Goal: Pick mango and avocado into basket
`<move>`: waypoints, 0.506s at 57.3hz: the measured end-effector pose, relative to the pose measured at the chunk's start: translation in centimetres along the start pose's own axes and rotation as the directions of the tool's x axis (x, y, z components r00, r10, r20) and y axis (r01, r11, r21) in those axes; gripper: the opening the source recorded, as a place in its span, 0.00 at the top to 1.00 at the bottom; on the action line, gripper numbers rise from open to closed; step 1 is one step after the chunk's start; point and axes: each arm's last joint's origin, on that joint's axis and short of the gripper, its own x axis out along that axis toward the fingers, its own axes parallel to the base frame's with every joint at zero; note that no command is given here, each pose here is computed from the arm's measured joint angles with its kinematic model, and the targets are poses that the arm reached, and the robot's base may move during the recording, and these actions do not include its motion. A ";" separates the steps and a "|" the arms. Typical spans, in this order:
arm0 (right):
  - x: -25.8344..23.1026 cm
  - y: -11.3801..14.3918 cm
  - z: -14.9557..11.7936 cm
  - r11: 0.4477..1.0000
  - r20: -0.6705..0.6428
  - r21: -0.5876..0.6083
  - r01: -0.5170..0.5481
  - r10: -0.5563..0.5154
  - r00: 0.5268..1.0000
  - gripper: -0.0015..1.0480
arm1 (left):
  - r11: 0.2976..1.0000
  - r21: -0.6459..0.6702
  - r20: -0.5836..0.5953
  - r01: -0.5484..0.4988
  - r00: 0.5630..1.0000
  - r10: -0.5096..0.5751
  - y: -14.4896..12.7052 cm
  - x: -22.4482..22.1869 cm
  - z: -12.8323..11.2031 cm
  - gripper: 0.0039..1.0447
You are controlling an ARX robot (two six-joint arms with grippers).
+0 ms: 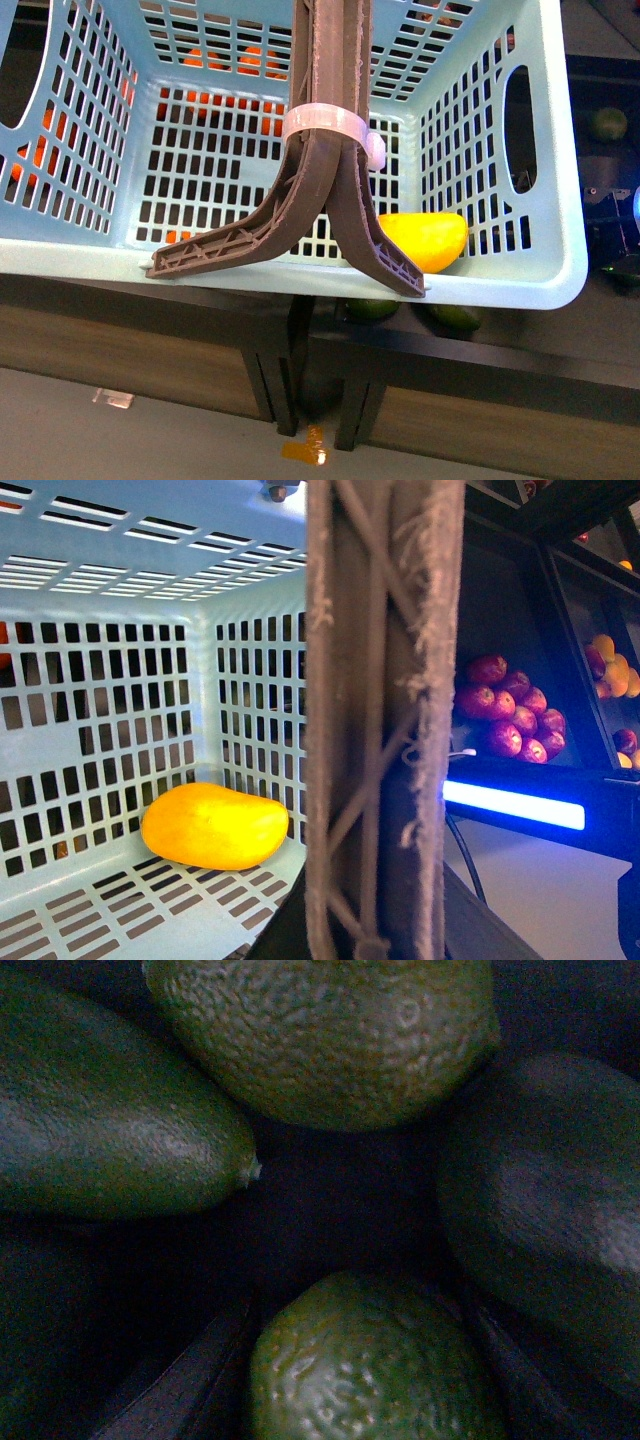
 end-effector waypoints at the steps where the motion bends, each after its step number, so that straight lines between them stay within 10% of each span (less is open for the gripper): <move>1: -0.1 0.0 0.0 1.000 0.000 0.002 -0.001 0.001 1.000 0.48 | 1.000 0.000 0.000 0.000 1.000 0.000 0.0 0.0 0.0 0.94; 29: -5.9 -2.2 5.7 0.996 0.127 0.088 0.017 -0.028 0.992 0.48 | 1.000 0.000 0.000 0.000 1.000 0.000 0.0 0.0 0.0 0.94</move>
